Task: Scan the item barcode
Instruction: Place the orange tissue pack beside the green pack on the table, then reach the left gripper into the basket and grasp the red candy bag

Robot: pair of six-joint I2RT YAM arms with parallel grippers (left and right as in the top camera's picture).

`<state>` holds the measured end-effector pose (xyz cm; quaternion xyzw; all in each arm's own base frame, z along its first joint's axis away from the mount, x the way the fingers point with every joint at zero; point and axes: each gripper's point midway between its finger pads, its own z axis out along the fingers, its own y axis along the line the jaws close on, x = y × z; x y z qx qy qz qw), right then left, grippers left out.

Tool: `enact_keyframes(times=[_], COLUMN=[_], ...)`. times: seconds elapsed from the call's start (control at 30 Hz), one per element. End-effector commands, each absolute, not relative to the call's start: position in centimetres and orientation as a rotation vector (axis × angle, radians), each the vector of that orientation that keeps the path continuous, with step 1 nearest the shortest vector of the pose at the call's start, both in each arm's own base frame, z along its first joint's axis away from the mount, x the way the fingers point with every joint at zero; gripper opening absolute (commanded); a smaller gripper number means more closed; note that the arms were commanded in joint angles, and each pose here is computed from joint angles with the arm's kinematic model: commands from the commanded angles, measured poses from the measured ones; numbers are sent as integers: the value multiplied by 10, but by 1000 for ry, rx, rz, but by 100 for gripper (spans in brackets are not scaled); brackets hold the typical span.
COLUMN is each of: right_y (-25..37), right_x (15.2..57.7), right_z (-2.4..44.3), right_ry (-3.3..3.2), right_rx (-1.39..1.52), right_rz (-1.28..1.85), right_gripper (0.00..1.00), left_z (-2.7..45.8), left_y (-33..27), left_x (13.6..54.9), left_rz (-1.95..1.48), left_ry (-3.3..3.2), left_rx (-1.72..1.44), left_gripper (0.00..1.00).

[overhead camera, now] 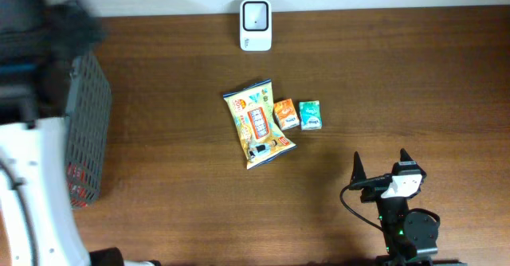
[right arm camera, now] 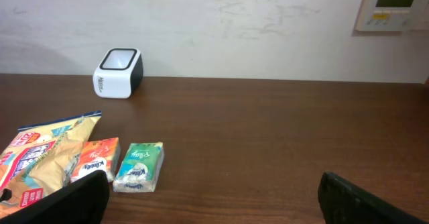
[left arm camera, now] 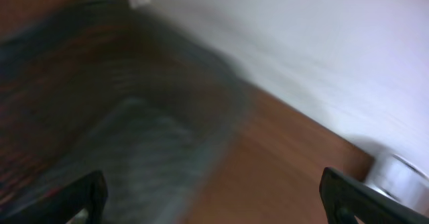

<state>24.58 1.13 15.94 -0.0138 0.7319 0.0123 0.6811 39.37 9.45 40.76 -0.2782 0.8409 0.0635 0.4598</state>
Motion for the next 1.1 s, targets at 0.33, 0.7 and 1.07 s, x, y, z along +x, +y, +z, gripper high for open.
enact_keyframes(times=[0.33, 0.7, 1.07], right_y=[12, 12, 12], right_x=[246, 246, 246], right_z=[156, 156, 156], right_ry=[1648, 1648, 1648], right_rx=[-26, -26, -26], right_rz=[32, 32, 32], right_gripper=[98, 98, 98], left_z=[210, 89, 59], left_y=[263, 277, 263], left_x=[330, 323, 293], left_rz=[361, 548, 623], left_ry=[2263, 2532, 2597], left_rx=[-1499, -1608, -1779], left_gripper=[99, 92, 91])
